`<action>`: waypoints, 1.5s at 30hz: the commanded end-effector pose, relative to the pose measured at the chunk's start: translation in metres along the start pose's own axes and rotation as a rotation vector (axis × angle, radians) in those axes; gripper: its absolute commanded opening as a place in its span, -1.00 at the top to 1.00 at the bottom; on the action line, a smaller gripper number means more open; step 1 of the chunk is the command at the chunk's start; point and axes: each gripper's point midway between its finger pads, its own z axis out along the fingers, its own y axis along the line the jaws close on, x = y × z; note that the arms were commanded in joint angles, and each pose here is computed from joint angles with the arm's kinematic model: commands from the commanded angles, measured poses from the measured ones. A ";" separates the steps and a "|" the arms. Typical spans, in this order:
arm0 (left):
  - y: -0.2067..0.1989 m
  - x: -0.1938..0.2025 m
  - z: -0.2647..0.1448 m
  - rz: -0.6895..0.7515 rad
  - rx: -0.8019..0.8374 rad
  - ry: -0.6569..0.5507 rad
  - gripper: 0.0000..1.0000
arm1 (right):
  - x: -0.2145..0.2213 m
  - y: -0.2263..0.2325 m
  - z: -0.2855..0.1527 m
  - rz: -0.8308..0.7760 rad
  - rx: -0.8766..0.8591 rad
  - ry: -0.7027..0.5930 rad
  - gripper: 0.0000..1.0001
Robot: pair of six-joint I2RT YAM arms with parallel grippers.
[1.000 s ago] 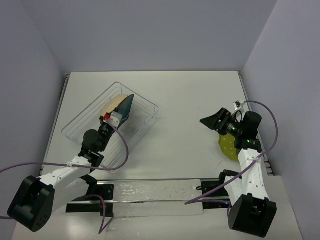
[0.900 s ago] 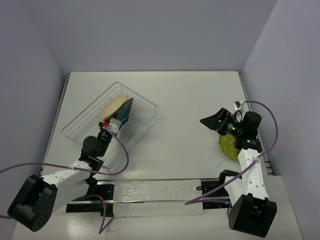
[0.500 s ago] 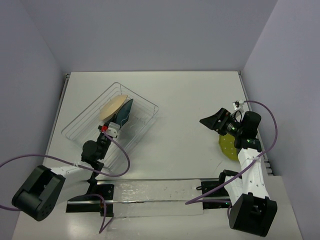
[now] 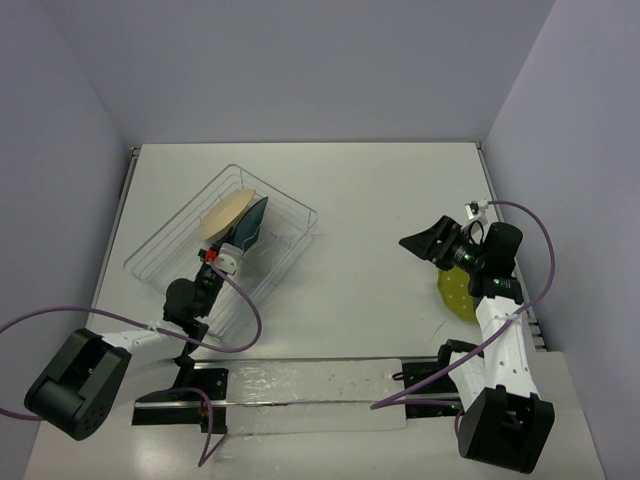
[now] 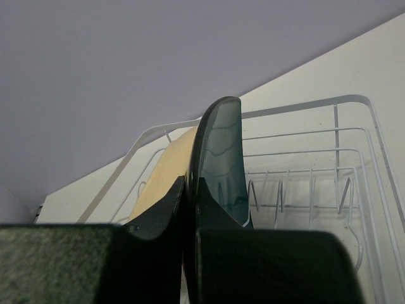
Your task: Load the plates into the dish rack
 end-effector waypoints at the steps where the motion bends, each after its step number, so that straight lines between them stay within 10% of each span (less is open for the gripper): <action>1: 0.066 -0.164 -0.017 -0.086 -0.231 -0.639 1.00 | -0.021 0.025 -0.003 -0.109 -0.062 -0.041 -0.85; 19: 0.078 -0.215 -0.002 -0.041 -0.246 -0.775 1.00 | -0.024 0.028 -0.004 -0.122 -0.066 -0.050 -0.83; 40: 0.063 -0.136 0.001 -0.098 -0.240 -0.521 0.95 | -0.017 0.023 -0.003 -0.111 -0.049 -0.027 -0.83; 45: 0.060 -0.119 0.009 -0.130 -0.222 -0.403 -0.28 | -0.016 0.021 -0.001 -0.097 -0.049 -0.012 -0.83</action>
